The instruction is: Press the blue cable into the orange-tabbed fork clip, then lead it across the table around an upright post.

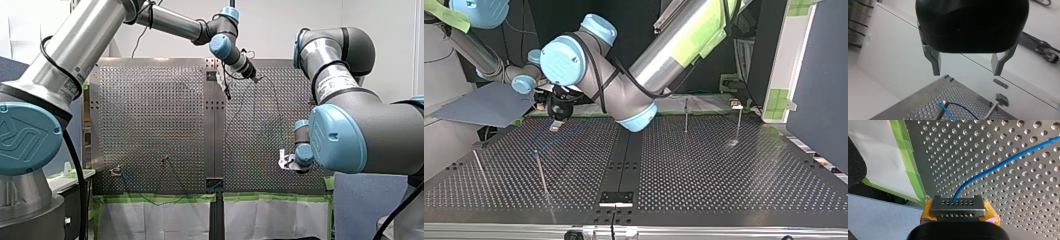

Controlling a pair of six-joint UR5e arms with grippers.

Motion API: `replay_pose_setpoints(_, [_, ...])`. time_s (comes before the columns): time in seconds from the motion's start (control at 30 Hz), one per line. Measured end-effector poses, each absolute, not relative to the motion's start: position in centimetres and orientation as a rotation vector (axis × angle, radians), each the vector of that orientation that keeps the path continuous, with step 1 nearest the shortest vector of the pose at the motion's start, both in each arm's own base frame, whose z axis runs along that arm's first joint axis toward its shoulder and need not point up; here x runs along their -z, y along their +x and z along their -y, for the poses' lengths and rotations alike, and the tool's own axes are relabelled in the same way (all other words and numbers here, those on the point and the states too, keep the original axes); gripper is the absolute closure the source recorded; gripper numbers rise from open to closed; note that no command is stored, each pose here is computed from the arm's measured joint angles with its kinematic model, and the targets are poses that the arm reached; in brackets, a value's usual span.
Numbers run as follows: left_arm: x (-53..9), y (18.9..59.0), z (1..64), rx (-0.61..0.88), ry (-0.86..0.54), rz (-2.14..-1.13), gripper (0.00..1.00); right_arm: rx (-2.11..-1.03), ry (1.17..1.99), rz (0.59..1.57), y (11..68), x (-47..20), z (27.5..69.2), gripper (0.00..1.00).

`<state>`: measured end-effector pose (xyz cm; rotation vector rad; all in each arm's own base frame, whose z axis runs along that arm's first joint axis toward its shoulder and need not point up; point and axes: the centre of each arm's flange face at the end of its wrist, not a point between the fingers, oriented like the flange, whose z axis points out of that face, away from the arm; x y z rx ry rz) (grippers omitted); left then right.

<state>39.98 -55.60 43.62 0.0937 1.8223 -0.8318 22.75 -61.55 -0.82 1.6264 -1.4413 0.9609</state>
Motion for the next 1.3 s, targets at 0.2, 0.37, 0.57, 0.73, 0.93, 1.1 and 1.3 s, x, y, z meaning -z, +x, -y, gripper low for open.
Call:
replay_pose_setpoints(0.2, [-43.3,39.8,54.9,0.763,0.145,-1.862,0.0,-0.962,1.627,1.441,22.8,0.8,61.6,1.0])
replay_pose_setpoints(0.37, [-43.3,39.8,54.6,0.712,0.193,-1.875,0.0,-0.963,1.628,1.44,22.8,0.8,61.5,1.0])
replay_pose_setpoints(0.57, [-43.4,39.9,54.4,0.651,0.226,-1.86,0.0,-0.964,1.629,1.439,22.9,0.8,61.5,1.0])
replay_pose_setpoints(0.73, [-43.5,40.0,54.1,0.619,0.218,-1.856,0.0,-0.964,1.63,1.439,22.9,0.8,61.5,1.0])
replay_pose_setpoints(0.93, [-43.5,40.2,53.8,0.583,0.195,-1.852,0.0,-0.964,1.63,1.438,23.0,0.8,61.5,1.0])
replay_pose_setpoints(1.1, [-43.5,40.1,53.7,0.546,0.185,-1.847,0.0,-0.964,1.631,1.438,23.0,0.8,61.5,1.0])
replay_pose_setpoints(1.3, [-43.5,40.1,53.6,0.535,0.183,-1.845,0.0,-0.965,1.631,1.438,23.0,0.8,61.5,1.0])
